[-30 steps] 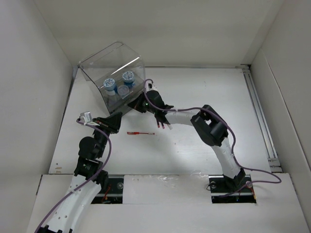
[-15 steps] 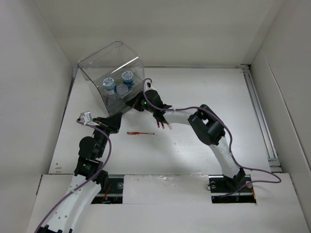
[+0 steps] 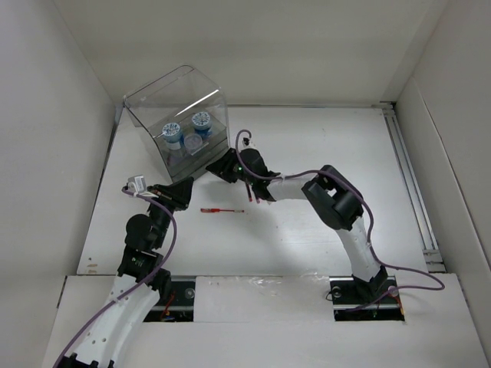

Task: Sort the stationery into containers
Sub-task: Open the drawer in the storage box.

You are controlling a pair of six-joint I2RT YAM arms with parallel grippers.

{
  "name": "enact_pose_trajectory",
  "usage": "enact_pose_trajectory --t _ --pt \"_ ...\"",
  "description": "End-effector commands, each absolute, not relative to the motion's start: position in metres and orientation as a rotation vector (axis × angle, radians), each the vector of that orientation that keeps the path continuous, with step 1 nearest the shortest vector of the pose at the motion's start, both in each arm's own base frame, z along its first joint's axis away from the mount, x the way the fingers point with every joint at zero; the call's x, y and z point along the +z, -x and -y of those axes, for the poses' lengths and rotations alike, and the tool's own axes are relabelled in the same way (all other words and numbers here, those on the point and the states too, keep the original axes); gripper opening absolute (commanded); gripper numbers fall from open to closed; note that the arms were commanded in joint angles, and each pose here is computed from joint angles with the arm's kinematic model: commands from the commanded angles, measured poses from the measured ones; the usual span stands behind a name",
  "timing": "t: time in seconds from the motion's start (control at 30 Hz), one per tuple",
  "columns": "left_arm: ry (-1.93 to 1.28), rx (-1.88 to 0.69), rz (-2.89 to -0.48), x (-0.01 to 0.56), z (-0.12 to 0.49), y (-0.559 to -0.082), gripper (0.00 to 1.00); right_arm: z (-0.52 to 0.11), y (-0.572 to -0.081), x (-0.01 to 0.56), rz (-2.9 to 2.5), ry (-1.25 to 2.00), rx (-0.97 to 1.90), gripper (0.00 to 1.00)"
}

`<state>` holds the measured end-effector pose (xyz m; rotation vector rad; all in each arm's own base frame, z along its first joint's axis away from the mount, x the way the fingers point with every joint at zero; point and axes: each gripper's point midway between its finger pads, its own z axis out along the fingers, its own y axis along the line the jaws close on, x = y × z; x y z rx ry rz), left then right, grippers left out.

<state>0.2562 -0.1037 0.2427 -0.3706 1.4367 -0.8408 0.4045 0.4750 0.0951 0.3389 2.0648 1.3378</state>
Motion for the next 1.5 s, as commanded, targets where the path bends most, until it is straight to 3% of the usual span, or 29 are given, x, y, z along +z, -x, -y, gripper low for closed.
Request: enact_pose_trajectory --t 0.0,0.23,1.2,1.4,1.47 --pt "0.354 -0.863 -1.382 0.256 0.105 -0.255 0.12 -0.477 -0.428 0.137 -1.929 -0.345 1.474 0.40" --pt "0.358 -0.857 -1.402 0.251 0.106 -0.258 0.12 -0.486 -0.442 0.134 -1.932 -0.306 1.543 0.30" --pt "0.356 -0.860 -1.393 0.253 0.106 -0.257 0.12 -0.493 -0.437 0.098 -2.017 -0.368 1.591 0.30" --pt "0.358 -0.856 -1.403 0.251 0.106 -0.258 0.12 -0.498 -0.441 0.109 -1.992 -0.358 1.621 0.18" --pt "0.358 -0.856 -1.403 0.251 0.106 -0.258 0.12 -0.498 -0.441 0.104 -2.003 -0.374 1.622 0.10"
